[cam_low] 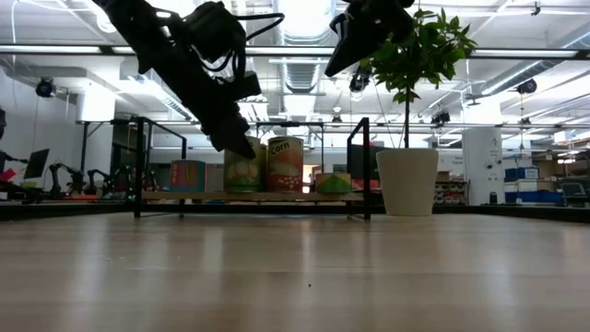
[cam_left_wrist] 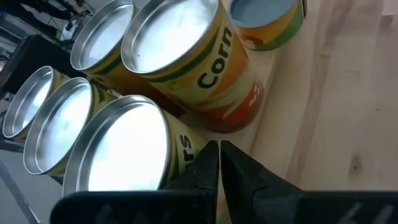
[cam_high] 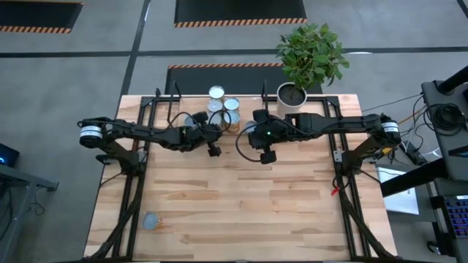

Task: Pick and place cans onto a shelf
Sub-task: Adjust the cans on the shelf

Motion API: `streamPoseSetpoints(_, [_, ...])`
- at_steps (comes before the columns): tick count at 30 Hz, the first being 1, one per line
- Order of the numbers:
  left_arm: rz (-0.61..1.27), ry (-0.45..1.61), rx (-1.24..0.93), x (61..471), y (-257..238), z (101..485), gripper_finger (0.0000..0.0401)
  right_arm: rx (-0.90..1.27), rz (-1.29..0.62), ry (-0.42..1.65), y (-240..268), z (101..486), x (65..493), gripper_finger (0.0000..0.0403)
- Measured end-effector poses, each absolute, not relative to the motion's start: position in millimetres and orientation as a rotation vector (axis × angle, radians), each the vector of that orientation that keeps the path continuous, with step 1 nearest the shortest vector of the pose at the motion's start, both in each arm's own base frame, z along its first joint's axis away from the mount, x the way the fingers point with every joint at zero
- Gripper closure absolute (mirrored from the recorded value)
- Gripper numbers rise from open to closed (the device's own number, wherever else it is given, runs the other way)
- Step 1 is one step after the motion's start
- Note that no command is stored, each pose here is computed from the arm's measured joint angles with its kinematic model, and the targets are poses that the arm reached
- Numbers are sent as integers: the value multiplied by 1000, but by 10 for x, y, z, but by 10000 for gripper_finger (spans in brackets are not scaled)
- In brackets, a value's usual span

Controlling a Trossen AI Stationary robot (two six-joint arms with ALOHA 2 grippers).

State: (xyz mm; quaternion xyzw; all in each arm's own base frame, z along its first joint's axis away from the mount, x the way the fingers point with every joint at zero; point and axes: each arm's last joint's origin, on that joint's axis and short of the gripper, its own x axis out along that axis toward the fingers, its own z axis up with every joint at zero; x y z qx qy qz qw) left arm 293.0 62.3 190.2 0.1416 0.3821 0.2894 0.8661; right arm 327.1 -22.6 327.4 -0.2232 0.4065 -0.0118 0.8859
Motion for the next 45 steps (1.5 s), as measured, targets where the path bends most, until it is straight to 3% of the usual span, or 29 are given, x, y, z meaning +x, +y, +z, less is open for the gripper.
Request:
streamPoseSetpoints(8, [585, 771, 306, 2932, 560, 1962, 401, -459, -27, 846, -226, 3272, 3273, 394])
streamPoseSetpoints(16, [490, 855, 388, 2709, 336, 2621, 401, -444, -30, 856, -225, 3214, 3261, 394])
streamPoseSetpoints(23, [503, 953, 486, 2506, 622, 2998, 401, -433, -14, 860, -181, 3126, 3246, 394])
streamPoseSetpoints(32, [449, 1091, 373, 2484, 1011, 2732, 401, -438, -6, 807, -108, 3037, 3224, 394])
streamPoseSetpoints(45, [454, 1177, 362, 2676, 1149, 2440, 401, -424, -11, 803, -100, 3045, 3165, 394])
